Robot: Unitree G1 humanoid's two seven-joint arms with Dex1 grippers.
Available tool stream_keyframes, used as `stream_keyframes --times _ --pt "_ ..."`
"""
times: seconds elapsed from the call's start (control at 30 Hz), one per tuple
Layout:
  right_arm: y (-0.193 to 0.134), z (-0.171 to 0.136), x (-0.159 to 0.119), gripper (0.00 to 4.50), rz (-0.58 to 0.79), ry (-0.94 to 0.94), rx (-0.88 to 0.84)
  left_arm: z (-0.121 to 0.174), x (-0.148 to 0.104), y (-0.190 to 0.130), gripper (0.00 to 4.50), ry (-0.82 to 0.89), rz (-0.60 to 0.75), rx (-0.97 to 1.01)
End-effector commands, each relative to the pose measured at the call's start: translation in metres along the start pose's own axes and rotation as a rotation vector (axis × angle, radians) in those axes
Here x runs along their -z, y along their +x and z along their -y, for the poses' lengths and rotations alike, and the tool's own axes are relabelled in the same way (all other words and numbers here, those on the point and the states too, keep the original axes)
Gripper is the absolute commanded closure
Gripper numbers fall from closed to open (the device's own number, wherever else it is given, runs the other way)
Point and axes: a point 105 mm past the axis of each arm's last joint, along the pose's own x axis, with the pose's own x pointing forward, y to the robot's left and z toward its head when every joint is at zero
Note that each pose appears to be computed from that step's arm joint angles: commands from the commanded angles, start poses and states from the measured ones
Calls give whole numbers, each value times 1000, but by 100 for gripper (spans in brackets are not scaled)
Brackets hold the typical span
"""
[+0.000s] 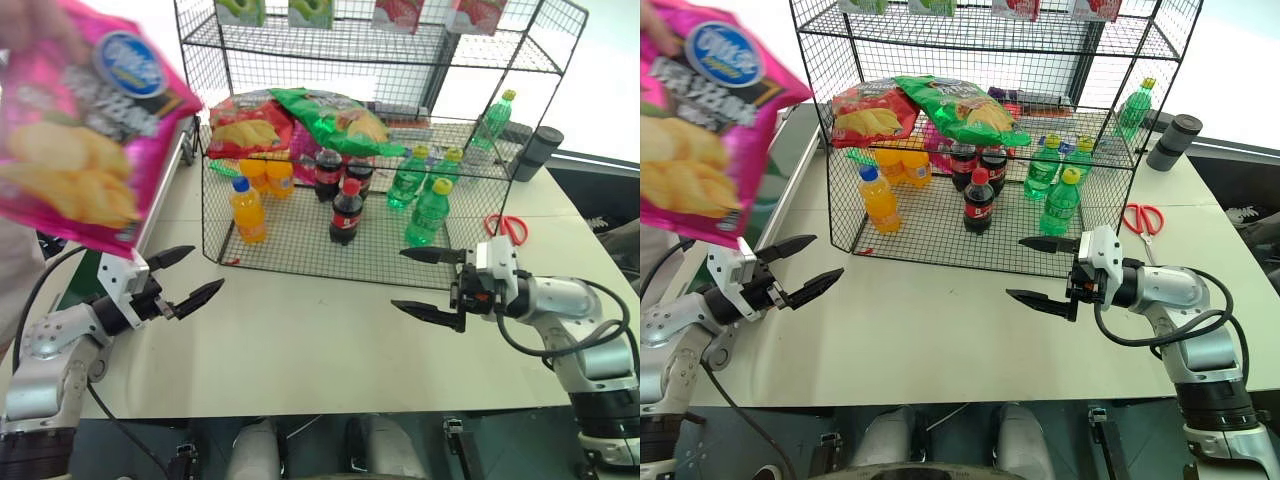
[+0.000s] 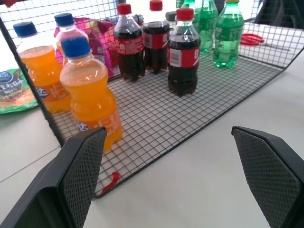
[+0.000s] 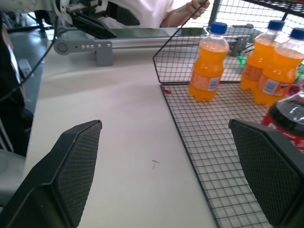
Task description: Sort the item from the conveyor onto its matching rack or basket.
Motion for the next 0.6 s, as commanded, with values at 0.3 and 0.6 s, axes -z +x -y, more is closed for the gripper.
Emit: stream_keyframes --times 0.3,0.6 --pt "39 14 1 3 87 -34 -51 14 -9 -23 0 26 24 -111" --pt "51 10 -1 3 124 -35 -131 13 -7 -31 0 78 10 -184"
